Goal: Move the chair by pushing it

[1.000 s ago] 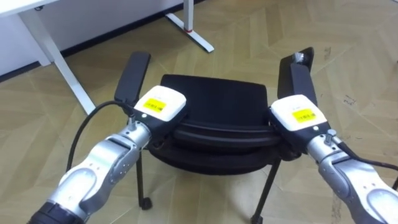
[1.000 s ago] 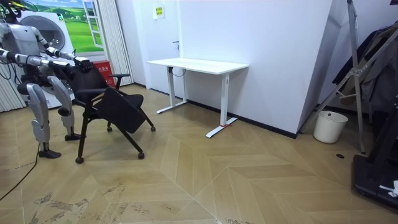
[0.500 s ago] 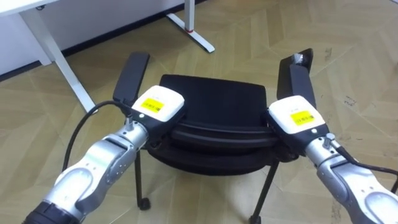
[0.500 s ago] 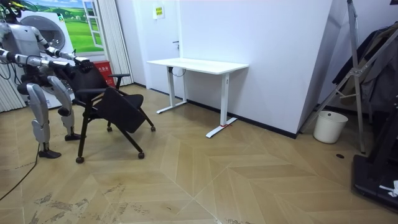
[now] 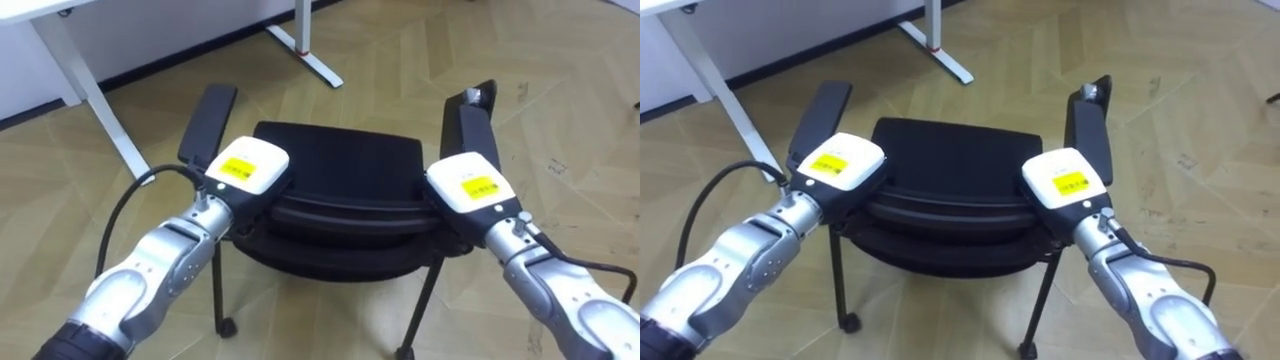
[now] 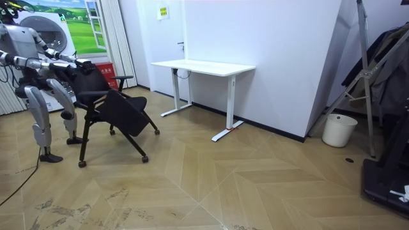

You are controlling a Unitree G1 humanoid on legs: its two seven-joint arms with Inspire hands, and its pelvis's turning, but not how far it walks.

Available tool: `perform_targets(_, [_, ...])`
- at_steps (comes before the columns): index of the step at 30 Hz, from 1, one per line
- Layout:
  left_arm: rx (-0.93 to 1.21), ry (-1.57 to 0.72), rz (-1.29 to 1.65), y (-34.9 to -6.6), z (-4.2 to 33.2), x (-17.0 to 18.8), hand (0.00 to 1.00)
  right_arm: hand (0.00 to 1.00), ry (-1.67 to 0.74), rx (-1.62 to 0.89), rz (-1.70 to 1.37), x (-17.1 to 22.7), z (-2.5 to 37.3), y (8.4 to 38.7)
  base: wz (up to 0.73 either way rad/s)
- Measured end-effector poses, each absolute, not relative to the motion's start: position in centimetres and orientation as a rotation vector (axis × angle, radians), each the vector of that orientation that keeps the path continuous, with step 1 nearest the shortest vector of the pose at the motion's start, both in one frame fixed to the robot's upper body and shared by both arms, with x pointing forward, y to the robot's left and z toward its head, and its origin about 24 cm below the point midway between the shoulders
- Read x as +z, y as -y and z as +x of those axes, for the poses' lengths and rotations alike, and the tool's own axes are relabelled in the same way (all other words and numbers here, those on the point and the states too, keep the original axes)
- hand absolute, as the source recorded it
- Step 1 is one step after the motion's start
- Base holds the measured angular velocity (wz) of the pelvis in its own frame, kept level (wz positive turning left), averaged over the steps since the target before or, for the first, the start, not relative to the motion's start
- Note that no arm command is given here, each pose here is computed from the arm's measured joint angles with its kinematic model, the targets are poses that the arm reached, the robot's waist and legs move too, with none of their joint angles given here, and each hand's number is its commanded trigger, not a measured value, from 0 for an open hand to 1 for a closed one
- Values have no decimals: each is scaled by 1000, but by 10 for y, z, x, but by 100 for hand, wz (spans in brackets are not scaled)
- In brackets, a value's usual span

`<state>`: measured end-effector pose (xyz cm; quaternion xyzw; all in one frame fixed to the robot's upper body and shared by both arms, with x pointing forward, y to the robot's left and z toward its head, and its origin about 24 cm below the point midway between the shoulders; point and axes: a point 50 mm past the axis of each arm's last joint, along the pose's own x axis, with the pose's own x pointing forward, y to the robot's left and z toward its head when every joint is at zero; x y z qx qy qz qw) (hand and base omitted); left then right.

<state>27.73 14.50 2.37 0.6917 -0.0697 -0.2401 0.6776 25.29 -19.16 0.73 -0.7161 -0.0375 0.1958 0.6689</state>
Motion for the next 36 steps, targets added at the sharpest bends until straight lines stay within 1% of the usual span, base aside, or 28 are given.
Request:
perform_targets(5, [-548, 132, 1542, -148, 282, 19, 100, 100, 71, 451, -1599, 3, 252, 189, 36])
perform_targets(11, [-566, 83, 1506, -153, 275, 10, 100, 100, 76, 476, -1592, 0, 247, 189, 18])
perform_targets(12, [-569, 91, 1490, -149, 274, 8, 100, 100, 79, 475, -1600, 2, 246, 192, 48])
perform_targets(15, [-577, 104, 1466, -143, 273, 8, 100, 100, 89, 461, -1624, 5, 246, 200, -42])
perform_targets(20, [-565, 140, 1494, -147, 277, 18, 100, 100, 109, 433, -1595, 3, 243, 196, -25])
perform_targets(25, [-536, 168, 1508, -150, 284, 27, 100, 100, 137, 392, -1600, 11, 254, 193, -27])
perform_targets(31, [-558, 154, 1511, -151, 282, 20, 100, 100, 97, 416, -1576, -3, 248, 192, -2])
perform_targets(36, [-558, 151, 1504, -149, 285, 16, 100, 100, 101, 398, -1572, -4, 247, 192, 3])
